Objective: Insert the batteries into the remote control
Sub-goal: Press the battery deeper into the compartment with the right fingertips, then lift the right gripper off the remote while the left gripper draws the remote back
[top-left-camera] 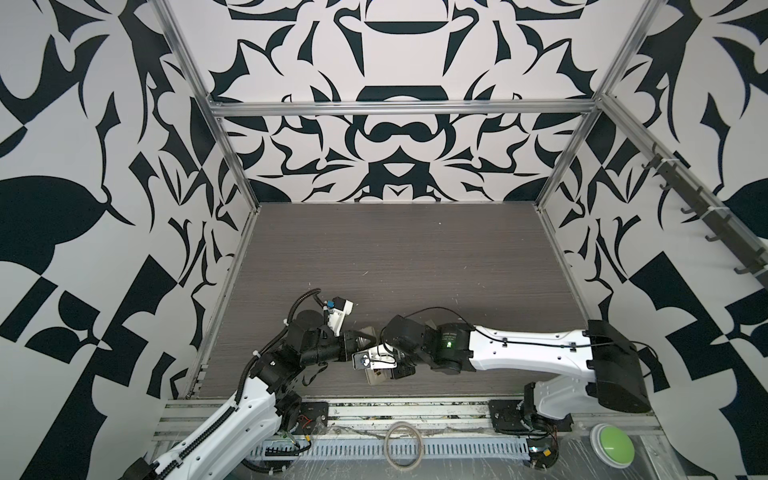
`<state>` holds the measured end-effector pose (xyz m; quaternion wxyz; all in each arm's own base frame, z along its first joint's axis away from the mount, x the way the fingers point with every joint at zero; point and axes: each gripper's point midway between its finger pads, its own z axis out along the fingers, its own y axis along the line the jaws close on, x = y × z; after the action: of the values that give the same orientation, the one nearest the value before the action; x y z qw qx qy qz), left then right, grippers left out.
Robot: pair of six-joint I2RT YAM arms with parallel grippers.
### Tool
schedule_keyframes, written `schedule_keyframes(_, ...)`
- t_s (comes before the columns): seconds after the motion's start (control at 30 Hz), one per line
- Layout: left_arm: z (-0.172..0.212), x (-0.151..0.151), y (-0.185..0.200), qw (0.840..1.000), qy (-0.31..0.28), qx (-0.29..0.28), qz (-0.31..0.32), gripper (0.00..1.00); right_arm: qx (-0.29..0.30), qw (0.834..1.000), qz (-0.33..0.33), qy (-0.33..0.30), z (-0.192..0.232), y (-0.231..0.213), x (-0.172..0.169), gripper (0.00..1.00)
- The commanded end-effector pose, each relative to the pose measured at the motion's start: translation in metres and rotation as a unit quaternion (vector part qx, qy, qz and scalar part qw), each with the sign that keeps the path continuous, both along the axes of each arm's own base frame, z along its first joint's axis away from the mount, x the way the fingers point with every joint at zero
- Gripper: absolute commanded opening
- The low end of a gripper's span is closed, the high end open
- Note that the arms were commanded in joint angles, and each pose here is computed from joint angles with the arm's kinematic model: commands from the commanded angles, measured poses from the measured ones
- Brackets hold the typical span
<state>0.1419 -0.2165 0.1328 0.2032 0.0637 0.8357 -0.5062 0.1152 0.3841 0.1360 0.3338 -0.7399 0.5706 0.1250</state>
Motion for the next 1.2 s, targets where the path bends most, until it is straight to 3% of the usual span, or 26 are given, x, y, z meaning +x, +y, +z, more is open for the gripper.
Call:
schedule_keyframes(0.0, 0.024, 0.005, -0.004, 0.999, -0.038, -0.022, -0.003, 0.00, 0.030, 0.999, -0.008, -0.013, 0.017, -0.002, 0.002, 0.24)
schedule_keyframes(0.4, 0.016, 0.013, 0.005, 0.999, -0.043, 0.001, 0.032, 0.00, 0.113, 0.990, -0.083, -0.010, 0.054, -0.014, 0.018, 0.41)
schedule_keyframes(0.73, 0.008, 0.033, 0.032, 0.991, -0.041, 0.044, 0.118, 0.00, 0.139, 0.977, -0.159, 0.034, 0.059, -0.029, 0.045, 0.43)
schedule_keyframes(0.93, 0.006, 0.044, 0.063, 0.977, -0.039, 0.078, 0.197, 0.00, 0.130, 0.971, -0.193, 0.058, 0.049, -0.027, 0.056, 0.46)
schedule_keyframes(1.17, 0.017, 0.059, 0.094, 0.956, -0.048, 0.095, 0.272, 0.00, 0.122, 0.951, -0.270, 0.091, 0.037, -0.015, 0.079, 0.45)
